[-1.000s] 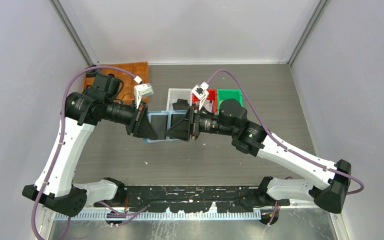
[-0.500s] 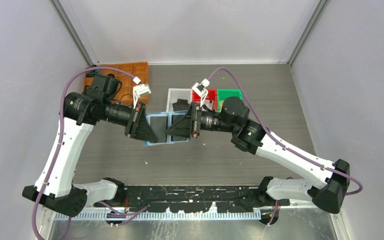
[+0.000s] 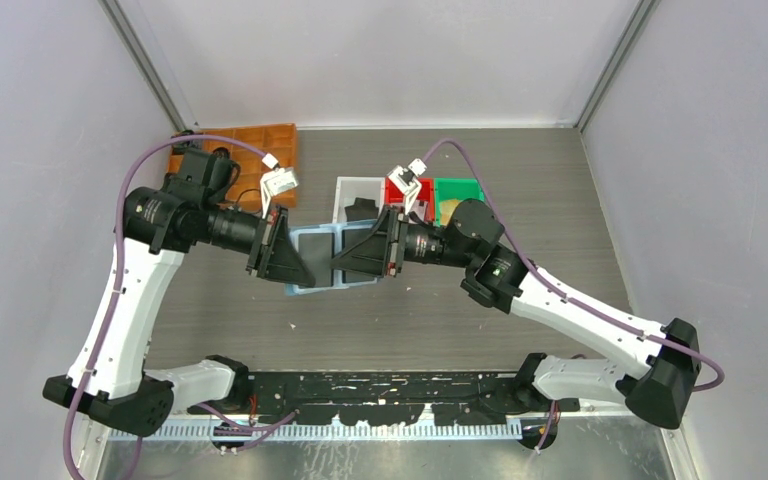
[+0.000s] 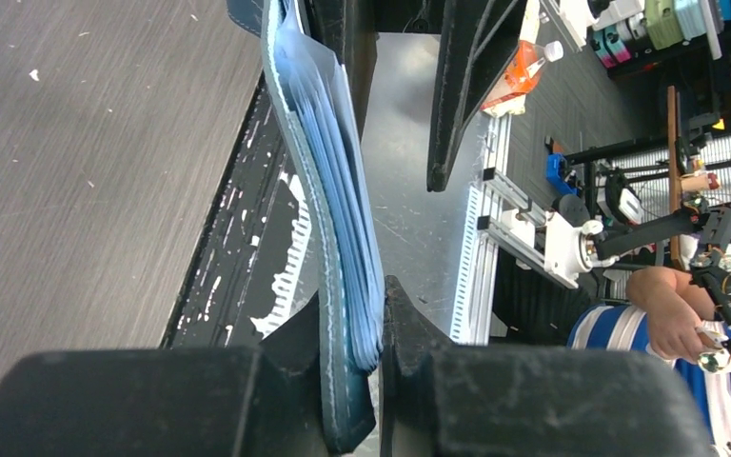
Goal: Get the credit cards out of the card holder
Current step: Remove the credit card from the card holder.
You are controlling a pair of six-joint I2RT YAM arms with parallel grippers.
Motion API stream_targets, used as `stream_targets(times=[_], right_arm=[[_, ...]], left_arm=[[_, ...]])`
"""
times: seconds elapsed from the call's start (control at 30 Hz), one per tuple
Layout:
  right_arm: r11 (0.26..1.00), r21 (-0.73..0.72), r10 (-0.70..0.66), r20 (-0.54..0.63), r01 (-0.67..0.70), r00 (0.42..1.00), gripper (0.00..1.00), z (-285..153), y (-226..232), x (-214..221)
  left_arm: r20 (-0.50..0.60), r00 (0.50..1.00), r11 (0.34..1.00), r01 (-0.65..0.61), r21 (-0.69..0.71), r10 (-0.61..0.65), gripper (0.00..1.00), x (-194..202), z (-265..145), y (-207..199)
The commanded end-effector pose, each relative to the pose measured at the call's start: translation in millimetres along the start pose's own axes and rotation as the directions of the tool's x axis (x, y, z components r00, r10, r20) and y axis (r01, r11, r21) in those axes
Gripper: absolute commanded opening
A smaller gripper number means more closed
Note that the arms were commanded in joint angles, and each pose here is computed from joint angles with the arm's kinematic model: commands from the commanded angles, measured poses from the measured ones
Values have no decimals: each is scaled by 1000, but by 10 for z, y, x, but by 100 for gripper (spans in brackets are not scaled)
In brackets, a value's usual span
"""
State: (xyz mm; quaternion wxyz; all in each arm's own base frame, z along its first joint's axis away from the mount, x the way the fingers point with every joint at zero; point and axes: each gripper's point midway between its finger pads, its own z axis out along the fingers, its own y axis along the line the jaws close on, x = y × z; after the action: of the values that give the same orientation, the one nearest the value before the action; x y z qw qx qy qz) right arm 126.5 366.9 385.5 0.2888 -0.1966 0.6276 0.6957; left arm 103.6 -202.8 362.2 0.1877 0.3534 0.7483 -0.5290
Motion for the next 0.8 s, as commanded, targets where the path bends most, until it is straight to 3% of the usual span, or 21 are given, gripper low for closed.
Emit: stream_targets(times=[0.0, 0.07, 0.23, 0.3, 0.43, 0.57, 0.67, 0.77], right_arm=[[998, -47, -28, 96, 32, 995, 37, 67, 96, -200], [997, -82, 0, 90, 8, 996, 33, 114, 118, -195], [989, -138, 57, 82, -46, 995, 19, 197, 84, -162], [990, -130, 58, 87, -47, 994, 15, 184, 58, -153], [994, -110, 39, 99, -28, 994, 14, 117, 71, -151], [993, -114, 27, 113, -14, 993, 14, 42, 131, -161], [994, -112, 26, 118, -13, 993, 14, 7, 144, -157], [994, -113, 25, 126, -11, 992, 15, -20, 163, -163]], left_arm=[[51, 998, 984, -48, 170, 40, 7, -97, -6, -340], [53, 998, 987, -44, 156, 36, 8, -112, 1, -313], [49, 998, 991, -45, 129, 39, 26, -113, 4, -268], [49, 997, 990, -58, 130, 52, 28, -109, -7, -289], [54, 996, 988, -78, 135, 72, 30, -111, -23, -326], [61, 995, 985, -92, 145, 83, 39, -121, -27, -348], [68, 994, 984, -95, 152, 86, 39, -138, -36, -364], [91, 992, 979, -102, 176, 87, 30, -181, -59, -407]])
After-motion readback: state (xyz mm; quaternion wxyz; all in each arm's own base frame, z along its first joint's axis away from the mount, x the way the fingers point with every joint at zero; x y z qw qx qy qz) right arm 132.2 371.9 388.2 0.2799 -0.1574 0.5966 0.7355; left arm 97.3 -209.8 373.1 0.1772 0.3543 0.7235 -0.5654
